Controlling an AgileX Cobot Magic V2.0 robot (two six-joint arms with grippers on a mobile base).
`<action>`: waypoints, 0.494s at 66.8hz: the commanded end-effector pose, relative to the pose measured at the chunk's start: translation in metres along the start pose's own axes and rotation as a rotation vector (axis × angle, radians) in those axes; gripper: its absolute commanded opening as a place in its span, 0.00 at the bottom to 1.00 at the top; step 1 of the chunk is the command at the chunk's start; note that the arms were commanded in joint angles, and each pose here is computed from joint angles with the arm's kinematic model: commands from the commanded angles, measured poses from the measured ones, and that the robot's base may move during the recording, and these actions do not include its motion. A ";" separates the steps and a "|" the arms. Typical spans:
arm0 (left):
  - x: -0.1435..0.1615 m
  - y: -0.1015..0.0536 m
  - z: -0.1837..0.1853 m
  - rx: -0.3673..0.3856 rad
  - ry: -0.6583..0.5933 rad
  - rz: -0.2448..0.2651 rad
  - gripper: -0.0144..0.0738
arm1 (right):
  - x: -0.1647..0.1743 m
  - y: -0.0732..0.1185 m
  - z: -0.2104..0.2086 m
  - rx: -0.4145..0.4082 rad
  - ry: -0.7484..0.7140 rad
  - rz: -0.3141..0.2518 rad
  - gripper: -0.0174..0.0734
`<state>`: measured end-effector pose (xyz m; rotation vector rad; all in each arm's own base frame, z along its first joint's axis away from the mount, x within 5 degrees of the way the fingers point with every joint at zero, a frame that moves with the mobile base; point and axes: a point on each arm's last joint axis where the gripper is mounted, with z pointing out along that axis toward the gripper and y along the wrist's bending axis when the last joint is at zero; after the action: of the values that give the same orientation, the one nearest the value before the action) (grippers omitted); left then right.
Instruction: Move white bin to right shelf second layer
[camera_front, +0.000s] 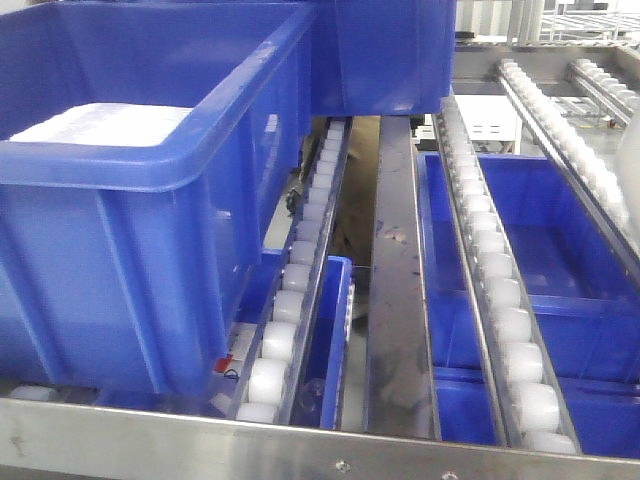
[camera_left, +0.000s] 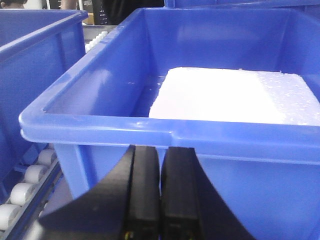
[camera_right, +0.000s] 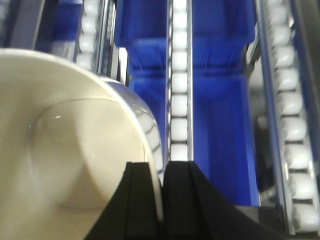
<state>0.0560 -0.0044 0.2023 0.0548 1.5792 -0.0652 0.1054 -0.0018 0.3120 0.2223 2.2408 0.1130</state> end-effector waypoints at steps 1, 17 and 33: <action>0.004 0.000 0.000 0.000 -0.068 -0.009 0.26 | -0.019 0.002 0.007 -0.009 -0.076 0.009 0.25; 0.004 0.000 0.000 0.000 -0.068 -0.009 0.26 | -0.032 0.000 0.039 0.013 -0.054 0.002 0.25; 0.004 0.000 0.000 0.000 -0.068 -0.009 0.26 | -0.035 -0.001 0.070 0.027 0.013 0.007 0.25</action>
<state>0.0560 -0.0044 0.2023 0.0548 1.5792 -0.0652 0.1690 -0.0071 0.2835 0.2511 2.3502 0.0987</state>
